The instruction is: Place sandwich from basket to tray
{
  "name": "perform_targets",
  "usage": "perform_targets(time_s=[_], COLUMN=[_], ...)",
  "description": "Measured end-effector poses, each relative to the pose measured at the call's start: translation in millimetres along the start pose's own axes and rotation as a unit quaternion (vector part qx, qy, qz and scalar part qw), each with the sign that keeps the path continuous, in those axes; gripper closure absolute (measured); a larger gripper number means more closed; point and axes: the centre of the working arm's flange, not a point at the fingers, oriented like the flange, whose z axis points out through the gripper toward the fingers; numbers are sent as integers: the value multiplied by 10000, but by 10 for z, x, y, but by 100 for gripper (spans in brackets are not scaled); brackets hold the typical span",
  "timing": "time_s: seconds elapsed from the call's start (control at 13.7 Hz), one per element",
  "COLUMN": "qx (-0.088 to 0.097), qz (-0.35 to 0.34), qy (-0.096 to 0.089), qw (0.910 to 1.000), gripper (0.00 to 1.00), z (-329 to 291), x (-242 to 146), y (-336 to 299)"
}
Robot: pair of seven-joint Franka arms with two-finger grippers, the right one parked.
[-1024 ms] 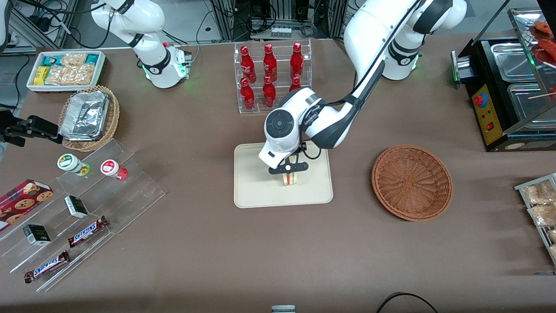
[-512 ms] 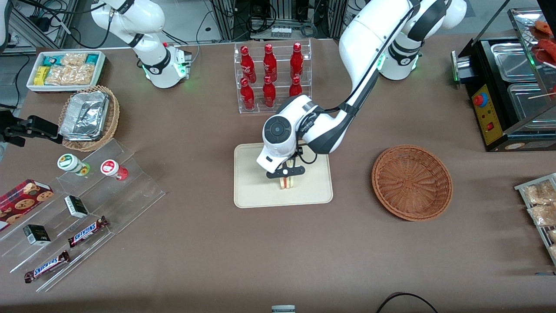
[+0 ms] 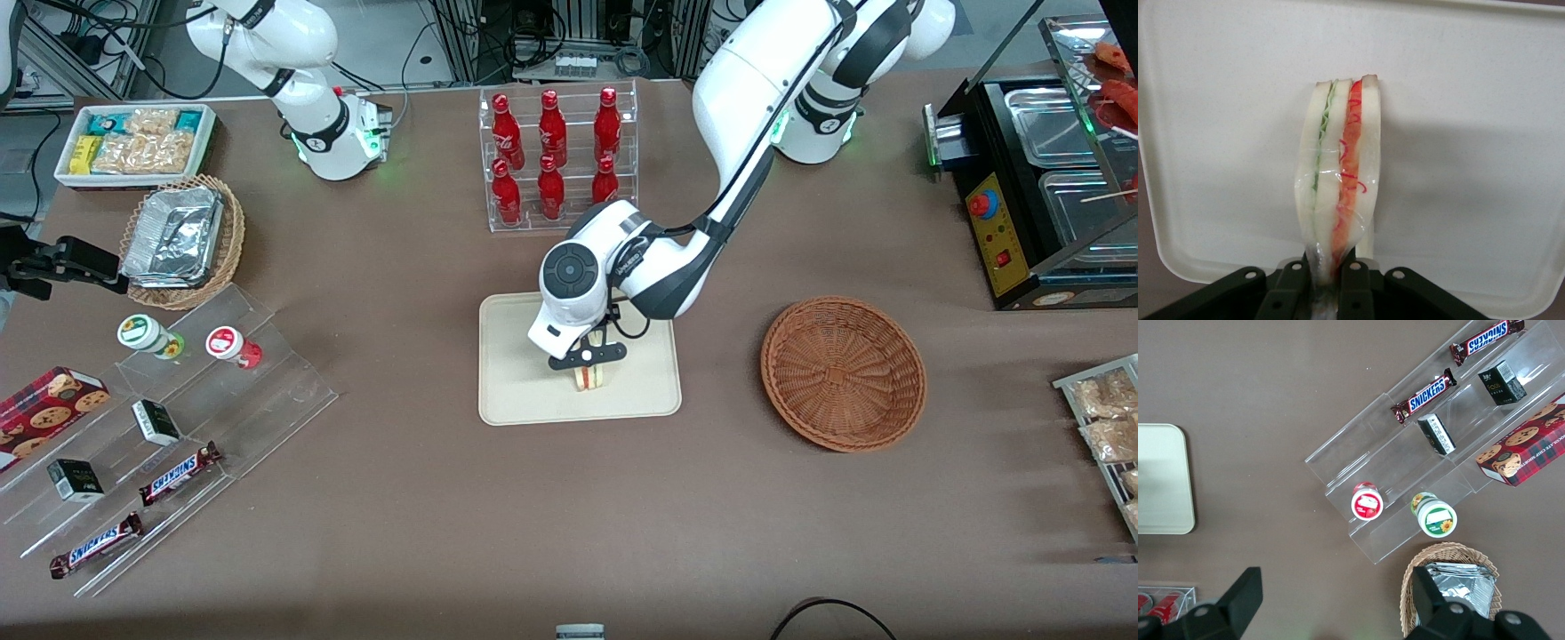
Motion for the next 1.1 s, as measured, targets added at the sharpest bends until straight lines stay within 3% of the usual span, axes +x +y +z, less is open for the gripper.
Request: perform_targets(time_s=[0.15,0.22,0.51,0.8,1.1], qx=[35,45,-26,-58,3], qz=[-72,-92,-134,-143,110], qy=[33,37,91,153,188], qw=[10000,9999,9999,9998,9998], gripper=[86,79,37,0,0], z=[29,45,-29,-634,-1286], x=[7,5,5,-24,-60], y=[-1,2,43,64,-73])
